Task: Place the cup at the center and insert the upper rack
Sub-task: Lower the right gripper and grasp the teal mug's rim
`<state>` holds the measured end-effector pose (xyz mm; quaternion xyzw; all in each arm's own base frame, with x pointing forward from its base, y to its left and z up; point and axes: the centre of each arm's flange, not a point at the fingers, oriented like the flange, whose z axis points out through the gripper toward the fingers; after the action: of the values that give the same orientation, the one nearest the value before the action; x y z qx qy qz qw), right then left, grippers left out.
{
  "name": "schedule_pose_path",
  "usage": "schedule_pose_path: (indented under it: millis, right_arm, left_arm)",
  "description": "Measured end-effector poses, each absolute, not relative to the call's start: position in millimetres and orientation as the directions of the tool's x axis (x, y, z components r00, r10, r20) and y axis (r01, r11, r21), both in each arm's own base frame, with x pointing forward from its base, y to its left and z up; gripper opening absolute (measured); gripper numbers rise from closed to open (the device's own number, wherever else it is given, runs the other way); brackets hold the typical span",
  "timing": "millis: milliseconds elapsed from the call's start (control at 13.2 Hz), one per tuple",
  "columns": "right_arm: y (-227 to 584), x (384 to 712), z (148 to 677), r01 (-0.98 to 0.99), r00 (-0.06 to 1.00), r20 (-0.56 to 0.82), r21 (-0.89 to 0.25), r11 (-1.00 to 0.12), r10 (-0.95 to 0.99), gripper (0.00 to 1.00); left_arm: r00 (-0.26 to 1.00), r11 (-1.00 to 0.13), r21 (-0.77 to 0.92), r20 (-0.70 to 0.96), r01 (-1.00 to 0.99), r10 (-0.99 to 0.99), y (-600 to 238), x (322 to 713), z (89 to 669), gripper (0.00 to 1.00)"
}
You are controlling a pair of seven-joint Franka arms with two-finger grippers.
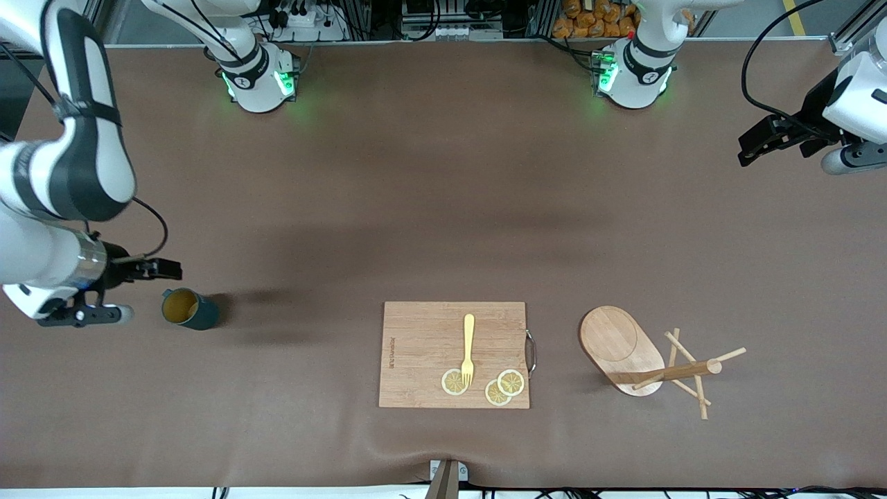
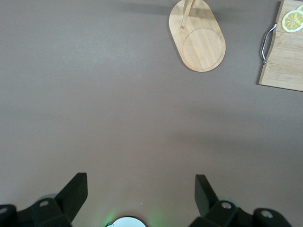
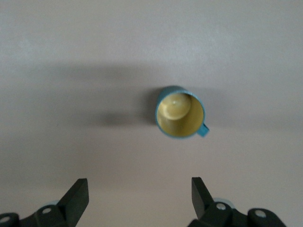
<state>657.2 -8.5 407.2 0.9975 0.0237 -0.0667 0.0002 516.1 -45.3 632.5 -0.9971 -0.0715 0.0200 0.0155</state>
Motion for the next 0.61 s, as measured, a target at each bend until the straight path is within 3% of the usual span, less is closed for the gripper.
schedule_pose_path:
  millis: [608]
  right_arm:
    - [-19, 661, 300, 0.069, 0.996, -0.053, 0.005, -0.998, 0.069, 0.98]
  left_arm:
    - [0.988, -0.989, -0.035, -0.044, 0.144, 0.145, -44, 518, 629, 1.0]
